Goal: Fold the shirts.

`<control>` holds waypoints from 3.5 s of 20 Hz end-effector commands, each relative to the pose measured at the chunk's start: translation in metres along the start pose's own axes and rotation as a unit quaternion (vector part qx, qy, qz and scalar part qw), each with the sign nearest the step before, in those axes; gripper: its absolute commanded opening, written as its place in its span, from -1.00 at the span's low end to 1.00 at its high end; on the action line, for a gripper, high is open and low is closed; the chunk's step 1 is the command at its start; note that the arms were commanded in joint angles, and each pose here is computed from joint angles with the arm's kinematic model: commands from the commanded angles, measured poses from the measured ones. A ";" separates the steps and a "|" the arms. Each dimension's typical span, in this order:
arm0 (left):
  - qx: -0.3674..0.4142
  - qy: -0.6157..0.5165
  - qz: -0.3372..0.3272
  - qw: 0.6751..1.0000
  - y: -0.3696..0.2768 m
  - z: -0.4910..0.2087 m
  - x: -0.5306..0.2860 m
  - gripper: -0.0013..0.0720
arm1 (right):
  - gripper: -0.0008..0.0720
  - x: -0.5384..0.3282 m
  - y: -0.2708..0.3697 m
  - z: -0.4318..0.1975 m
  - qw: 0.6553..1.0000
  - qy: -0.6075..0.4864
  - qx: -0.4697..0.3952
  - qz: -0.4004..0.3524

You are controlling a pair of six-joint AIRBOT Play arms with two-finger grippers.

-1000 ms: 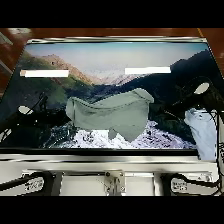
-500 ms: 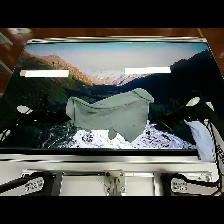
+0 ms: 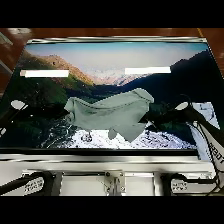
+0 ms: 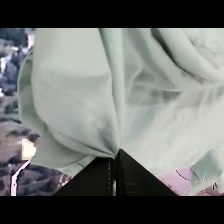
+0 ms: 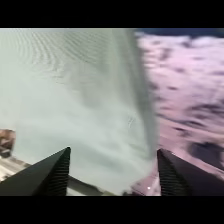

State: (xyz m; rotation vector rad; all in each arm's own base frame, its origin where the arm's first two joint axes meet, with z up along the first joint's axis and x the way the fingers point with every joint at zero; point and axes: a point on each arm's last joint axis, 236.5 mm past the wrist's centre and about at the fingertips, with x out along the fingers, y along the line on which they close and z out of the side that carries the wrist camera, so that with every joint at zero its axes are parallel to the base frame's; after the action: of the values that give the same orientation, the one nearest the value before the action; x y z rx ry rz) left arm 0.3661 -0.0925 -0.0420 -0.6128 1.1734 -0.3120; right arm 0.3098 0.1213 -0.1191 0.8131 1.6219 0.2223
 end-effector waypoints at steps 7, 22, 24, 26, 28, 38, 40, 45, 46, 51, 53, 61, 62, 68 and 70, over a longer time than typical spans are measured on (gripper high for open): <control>0.104 -0.020 -0.011 0.994 -0.044 0.032 -0.047 -0.87 | -0.80 -0.045 0.077 0.022 0.986 -0.068 -0.148 0.028; 0.266 -0.536 0.073 0.798 -0.222 0.014 -0.454 -0.87 | -0.80 -0.498 0.306 -0.179 0.656 -0.621 -0.413 0.113; 0.258 -0.507 0.117 0.814 -0.199 0.003 -0.446 -0.87 | -0.81 -0.500 0.290 -0.189 0.664 -0.626 -0.399 0.091; 0.253 -0.466 0.137 0.836 -0.184 -0.007 -0.430 -0.87 | -0.80 -0.496 0.276 -0.194 0.678 -0.621 -0.388 0.071; 0.252 -0.460 0.139 0.840 -0.182 -0.008 -0.427 -0.87 | -0.80 -0.493 0.271 -0.195 0.683 -0.617 -0.385 0.063; 0.184 -0.291 0.179 0.922 -0.099 0.056 -0.295 -0.87 | -0.80 -0.401 0.241 -0.036 0.816 -0.488 -0.308 -0.024; 0.161 -0.209 0.197 0.944 -0.056 0.068 -0.231 -0.87 | -0.80 -0.349 0.220 0.025 0.858 -0.429 -0.279 -0.050; 0.116 -0.120 0.185 0.968 0.008 0.119 -0.106 -0.87 | -0.80 -0.226 0.169 0.175 0.903 -0.368 -0.211 -0.071; 0.092 -0.099 0.164 0.977 0.012 0.119 -0.081 -0.87 | -0.80 -0.199 0.163 0.188 0.917 -0.349 -0.185 -0.053; -0.019 -0.031 0.067 0.997 0.012 0.108 -0.003 -0.65 | -0.76 -0.126 0.175 0.196 0.956 -0.267 -0.106 0.062; -0.014 -0.026 0.072 0.997 0.014 0.110 -0.010 0.53 | 0.75 -0.141 0.185 0.198 0.950 -0.282 -0.112 0.078; -0.085 0.213 0.142 0.963 0.114 -0.037 -0.133 0.43 | 0.91 -0.243 0.066 0.116 0.960 -0.190 -0.170 -0.113; -0.113 0.204 0.124 0.964 0.120 -0.062 -0.127 0.54 | 0.91 -0.244 0.036 0.102 0.966 -0.155 -0.150 -0.142; -0.230 0.136 0.041 0.963 0.127 -0.114 -0.068 0.88 | 0.91 -0.209 0.005 0.072 0.991 -0.076 -0.083 -0.076; -0.221 0.128 0.046 0.966 0.126 -0.111 -0.059 0.88 | 0.91 -0.203 0.004 0.075 0.990 -0.080 -0.085 -0.079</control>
State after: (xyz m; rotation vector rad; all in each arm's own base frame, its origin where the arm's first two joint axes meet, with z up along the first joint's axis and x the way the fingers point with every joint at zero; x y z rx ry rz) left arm 0.2280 0.0198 -0.0872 -0.8687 1.5920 -0.0517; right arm 0.3937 -0.0253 0.0364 0.5327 1.4428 0.1648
